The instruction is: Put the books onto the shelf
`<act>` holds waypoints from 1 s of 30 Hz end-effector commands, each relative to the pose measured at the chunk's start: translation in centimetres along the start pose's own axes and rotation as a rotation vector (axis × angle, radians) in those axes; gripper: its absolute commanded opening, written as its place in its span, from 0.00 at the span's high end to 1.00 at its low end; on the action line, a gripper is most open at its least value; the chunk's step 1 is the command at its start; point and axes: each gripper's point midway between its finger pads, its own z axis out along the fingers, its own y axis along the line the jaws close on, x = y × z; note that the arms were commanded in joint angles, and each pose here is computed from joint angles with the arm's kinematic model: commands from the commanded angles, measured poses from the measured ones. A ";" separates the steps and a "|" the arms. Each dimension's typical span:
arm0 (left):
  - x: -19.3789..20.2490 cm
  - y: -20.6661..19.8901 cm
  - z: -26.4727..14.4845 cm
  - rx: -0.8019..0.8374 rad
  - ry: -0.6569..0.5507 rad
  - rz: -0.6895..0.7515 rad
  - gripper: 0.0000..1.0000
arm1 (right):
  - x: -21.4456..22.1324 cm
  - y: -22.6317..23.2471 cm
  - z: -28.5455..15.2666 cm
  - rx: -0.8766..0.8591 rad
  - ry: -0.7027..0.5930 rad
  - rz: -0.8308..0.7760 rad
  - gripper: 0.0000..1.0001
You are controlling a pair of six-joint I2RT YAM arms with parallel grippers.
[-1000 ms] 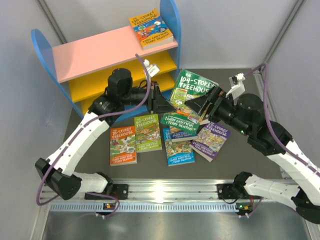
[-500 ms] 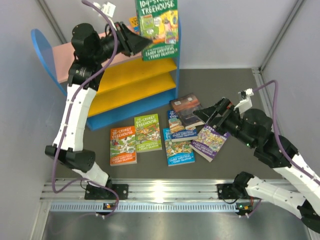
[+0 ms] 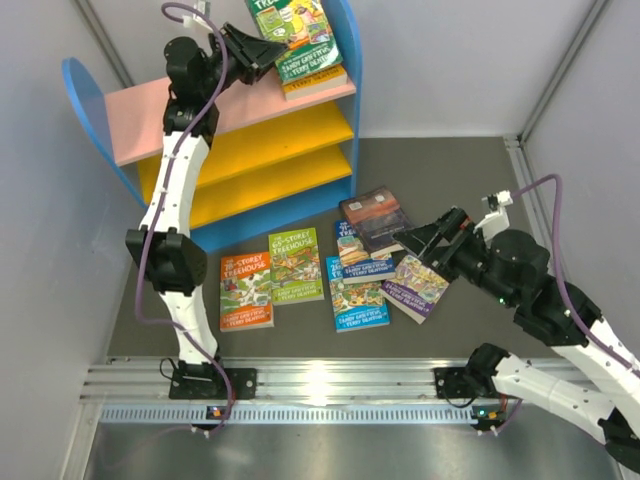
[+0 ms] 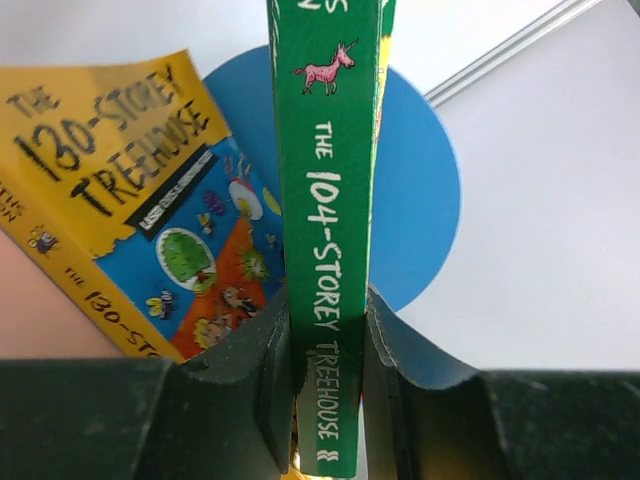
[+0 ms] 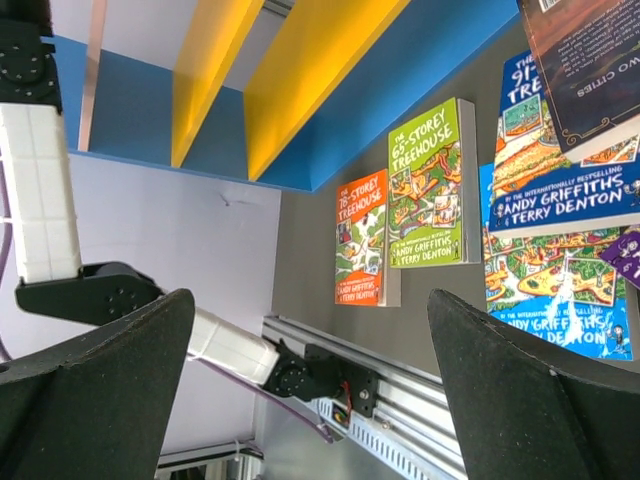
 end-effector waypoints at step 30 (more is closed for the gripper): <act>-0.8 -0.3 -2.0 -0.182 0.026 0.214 0.01 | 1.1 -2.1 1.4 0.058 0.007 0.033 0.00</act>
